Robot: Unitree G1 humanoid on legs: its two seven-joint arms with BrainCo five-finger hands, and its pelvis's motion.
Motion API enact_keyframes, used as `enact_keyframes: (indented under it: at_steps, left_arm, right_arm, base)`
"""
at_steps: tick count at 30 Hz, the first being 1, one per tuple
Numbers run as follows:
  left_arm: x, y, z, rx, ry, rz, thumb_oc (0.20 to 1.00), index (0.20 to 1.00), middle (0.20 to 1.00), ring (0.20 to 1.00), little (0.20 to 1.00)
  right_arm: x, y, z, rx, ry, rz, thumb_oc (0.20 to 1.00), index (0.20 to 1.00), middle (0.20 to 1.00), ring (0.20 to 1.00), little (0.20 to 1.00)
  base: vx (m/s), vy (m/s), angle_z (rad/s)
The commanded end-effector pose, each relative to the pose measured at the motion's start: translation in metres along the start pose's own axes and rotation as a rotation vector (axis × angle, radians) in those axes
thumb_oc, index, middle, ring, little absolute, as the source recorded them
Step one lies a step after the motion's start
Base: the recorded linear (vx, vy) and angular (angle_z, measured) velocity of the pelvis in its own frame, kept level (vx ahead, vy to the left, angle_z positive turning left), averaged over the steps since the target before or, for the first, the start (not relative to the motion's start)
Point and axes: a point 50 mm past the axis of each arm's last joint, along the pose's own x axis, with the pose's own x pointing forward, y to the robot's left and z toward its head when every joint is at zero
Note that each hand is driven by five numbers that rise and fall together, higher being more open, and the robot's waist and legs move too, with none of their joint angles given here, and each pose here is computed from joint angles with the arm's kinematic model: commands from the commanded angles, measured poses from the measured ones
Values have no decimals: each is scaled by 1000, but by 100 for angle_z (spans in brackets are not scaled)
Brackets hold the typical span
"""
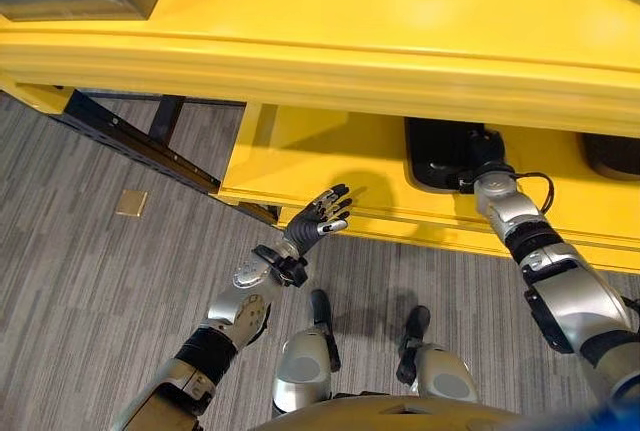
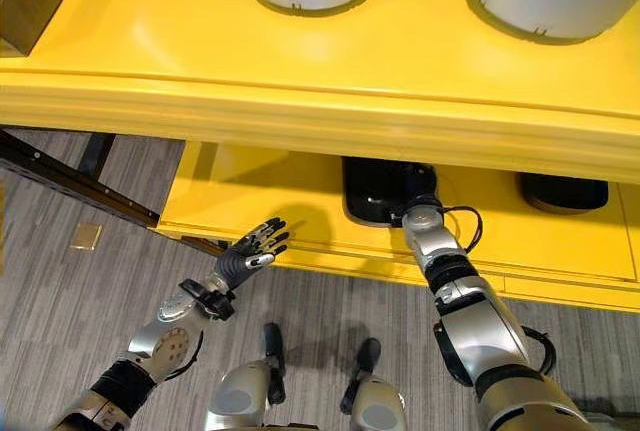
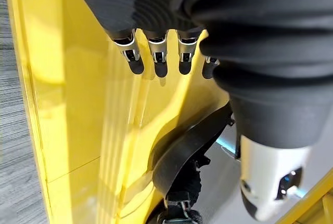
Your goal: Move parts from the plastic box to the shelf.
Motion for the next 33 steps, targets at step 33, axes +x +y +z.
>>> enact_keyframes:
  at_steps: [33]
  left_arm:
    - [31,-32,40,57,-140,-137,1000,1000,1000,1000,1000]
  right_arm:
    - [25,-67,43,-58,56,-167,200,200,200,200,200]
  base:
    - [-58,-9,-2]
